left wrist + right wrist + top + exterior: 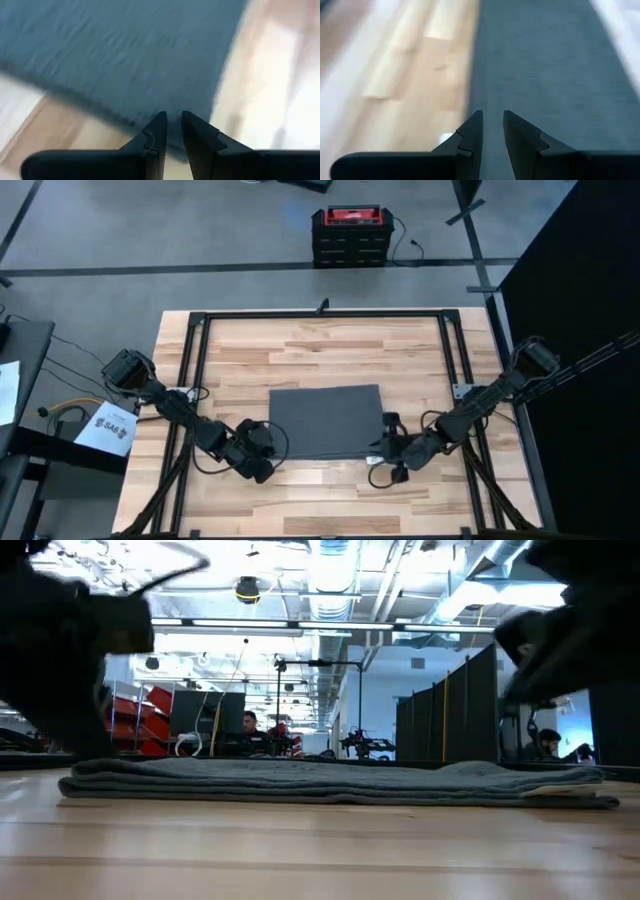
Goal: Roll towel
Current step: Fold the gray towel
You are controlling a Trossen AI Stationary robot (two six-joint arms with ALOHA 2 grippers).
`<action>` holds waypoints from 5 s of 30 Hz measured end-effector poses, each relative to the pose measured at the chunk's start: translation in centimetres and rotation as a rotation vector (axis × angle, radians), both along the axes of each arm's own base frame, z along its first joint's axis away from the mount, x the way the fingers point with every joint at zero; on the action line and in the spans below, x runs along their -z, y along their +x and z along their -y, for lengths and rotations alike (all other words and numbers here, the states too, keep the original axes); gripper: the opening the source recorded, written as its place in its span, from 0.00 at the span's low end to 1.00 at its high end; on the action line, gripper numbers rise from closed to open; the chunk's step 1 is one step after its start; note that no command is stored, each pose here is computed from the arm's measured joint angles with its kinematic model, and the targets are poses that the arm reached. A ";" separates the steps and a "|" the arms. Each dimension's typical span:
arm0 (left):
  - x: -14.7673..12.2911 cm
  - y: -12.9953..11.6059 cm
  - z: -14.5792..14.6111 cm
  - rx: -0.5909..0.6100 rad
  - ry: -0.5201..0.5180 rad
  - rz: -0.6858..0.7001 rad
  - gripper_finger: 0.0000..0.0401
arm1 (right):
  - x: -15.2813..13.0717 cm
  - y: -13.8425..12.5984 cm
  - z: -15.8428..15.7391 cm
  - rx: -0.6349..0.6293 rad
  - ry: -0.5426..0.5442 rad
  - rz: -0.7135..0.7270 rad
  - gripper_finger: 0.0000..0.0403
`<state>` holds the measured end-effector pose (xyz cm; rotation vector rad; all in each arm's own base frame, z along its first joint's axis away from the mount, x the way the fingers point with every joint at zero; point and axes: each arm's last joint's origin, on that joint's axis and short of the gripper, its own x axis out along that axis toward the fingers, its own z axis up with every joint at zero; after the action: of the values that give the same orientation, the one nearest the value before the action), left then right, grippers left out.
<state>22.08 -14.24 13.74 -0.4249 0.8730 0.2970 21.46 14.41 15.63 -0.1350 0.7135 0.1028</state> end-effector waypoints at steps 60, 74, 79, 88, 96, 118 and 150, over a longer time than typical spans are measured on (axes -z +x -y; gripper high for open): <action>-1.3 0.9 0.4 0.006 0.028 0.034 0.12 | 0.3 0.5 3.3 0.070 -0.010 -0.391 0.15; -1.3 0.9 0.3 -0.004 0.035 0.041 0.12 | 3.2 1.4 2.4 0.085 -0.006 -0.378 0.00; -1.3 0.9 0.3 -0.016 0.026 0.042 0.12 | 3.9 1.7 2.3 0.097 -0.026 -0.386 0.00; -0.8 1.1 -0.6 -0.069 0.070 0.065 0.12 | 4.0 1.7 2.3 0.094 -0.019 -0.382 0.00; 1.9 1.3 0.2 -0.020 -0.009 0.000 0.12 | 4.0 1.7 2.3 0.094 -0.016 -0.386 0.00; -1.6 0.2 2.4 0.103 -0.082 0.018 0.04 | 4.1 1.6 2.5 0.105 -0.015 -0.399 0.00; -0.5 -1.1 5.6 0.153 -0.073 -0.011 0.04 | 4.1 2.1 3.5 0.153 -0.004 -0.403 0.00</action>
<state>20.96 -19.88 14.28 -0.4218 0.9236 0.1274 23.53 10.95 11.54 -0.0625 1.1234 -0.0193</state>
